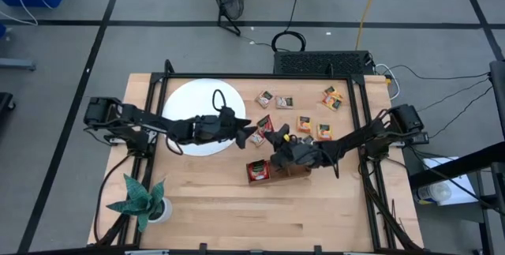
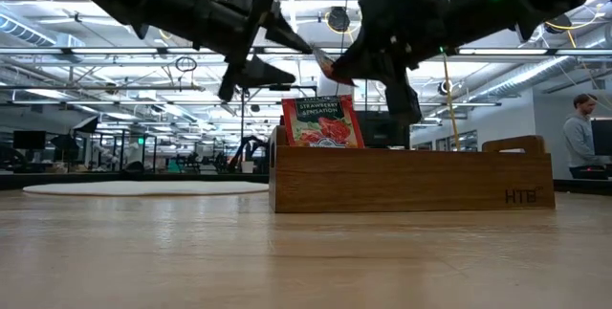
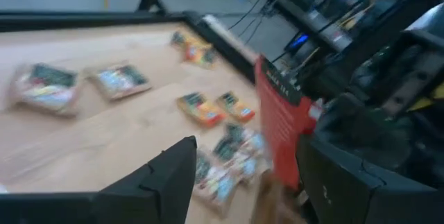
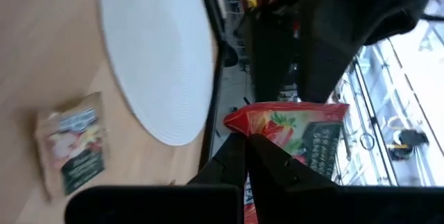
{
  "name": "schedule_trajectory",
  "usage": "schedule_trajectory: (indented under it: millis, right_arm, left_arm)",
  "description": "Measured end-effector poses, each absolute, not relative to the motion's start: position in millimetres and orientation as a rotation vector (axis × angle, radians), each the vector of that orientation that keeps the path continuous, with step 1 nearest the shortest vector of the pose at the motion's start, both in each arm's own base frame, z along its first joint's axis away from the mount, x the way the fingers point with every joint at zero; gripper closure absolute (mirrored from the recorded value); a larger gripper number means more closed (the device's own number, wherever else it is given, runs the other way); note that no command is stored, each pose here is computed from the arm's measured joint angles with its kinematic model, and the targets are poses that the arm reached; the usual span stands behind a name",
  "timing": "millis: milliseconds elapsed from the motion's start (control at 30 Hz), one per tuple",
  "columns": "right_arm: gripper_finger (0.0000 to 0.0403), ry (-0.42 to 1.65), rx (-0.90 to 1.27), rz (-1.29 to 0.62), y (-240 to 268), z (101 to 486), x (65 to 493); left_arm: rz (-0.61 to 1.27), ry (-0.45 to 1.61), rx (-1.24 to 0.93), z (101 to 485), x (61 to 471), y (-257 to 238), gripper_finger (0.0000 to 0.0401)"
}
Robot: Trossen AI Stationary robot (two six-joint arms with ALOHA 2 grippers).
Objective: Pick & Place Tea
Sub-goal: Put the red tea bag into the left section of the wooden organizer
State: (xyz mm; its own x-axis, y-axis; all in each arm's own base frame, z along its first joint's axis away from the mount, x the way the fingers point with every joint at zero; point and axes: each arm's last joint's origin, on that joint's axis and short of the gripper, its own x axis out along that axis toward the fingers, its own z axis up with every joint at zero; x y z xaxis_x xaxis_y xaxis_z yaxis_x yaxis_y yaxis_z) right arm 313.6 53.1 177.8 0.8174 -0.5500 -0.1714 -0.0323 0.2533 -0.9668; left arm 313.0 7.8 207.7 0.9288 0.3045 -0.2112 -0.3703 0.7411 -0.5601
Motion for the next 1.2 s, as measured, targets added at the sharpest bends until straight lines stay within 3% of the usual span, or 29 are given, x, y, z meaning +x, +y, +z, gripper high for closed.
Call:
schedule_trajectory:
  millis: [233, 567, 700, 900, 1000, 1200]
  right_arm:
    - [0.0403, 0.541, -1.252, -0.385, 50.9, 177.4, 314.1]
    - [0.0403, 0.518, -1.232, -0.361, 51.7, 177.2, 314.6]
    - [0.0403, 0.505, -1.224, -0.342, 52.2, 177.2, 315.0]
    - [0.0403, 0.497, -1.191, -0.346, 52.3, 177.1, 315.0]
    - [0.0403, 0.481, -1.11, -0.362, 52.4, 176.9, 314.9]
    - [0.0378, 0.427, -0.697, -0.541, 58.0, 174.9, 310.0]
  left_arm:
    - [0.285, 0.033, -0.643, 204.7, 322.8, 5.0, 0.0155]
    - [0.302, -0.009, -0.647, 202.7, 325.6, 12.1, 0.0161]
    - [0.291, -0.008, -0.645, 203.2, 325.8, 13.5, 0.0213]
    - [0.186, 0.028, -0.592, 203.7, 326.4, 16.7, 0.0379]
    - [0.132, 0.041, -0.534, 204.5, 326.7, 16.1, 0.0391]
    - [-0.014, 0.068, -0.265, 222.5, 317.7, -1.8, 0.0397]
